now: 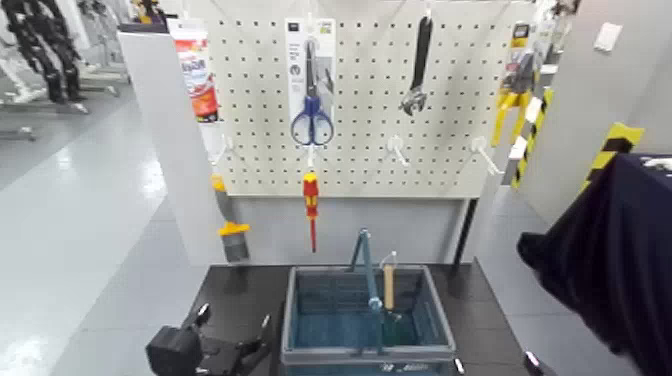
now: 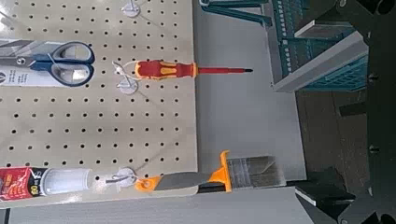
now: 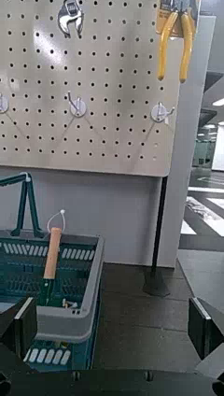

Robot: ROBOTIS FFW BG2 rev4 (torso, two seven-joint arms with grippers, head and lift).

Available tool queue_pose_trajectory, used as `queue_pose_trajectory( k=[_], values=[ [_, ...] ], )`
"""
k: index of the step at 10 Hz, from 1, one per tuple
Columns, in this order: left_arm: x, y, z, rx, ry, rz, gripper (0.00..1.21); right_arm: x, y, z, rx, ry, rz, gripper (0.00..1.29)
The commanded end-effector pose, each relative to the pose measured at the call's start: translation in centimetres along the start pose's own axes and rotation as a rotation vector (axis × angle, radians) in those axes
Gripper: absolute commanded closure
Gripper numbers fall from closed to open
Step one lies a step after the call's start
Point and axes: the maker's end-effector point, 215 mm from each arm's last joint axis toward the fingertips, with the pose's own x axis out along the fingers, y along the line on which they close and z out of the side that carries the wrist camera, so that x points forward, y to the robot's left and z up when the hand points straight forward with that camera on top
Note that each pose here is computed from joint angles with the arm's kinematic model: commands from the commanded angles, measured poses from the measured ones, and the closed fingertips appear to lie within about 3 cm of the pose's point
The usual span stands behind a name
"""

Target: Put the tool with the wooden handle into the crate.

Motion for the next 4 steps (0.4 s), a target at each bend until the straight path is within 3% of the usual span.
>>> queue_pose_trajectory(
  k=[1,4],
  values=[
    [-0.22,0.15,-0.17,-0.006,0.001,0.008,0.13,-0.46,0.18,-0.28,0.016,-0.004,0.005,0.10],
    [-0.27,0.13,-0.25,-0.006,0.002,0.008,0.13,-0.31,0.68,-0.12,0.015,-0.014,0.031,0.11]
  ],
)
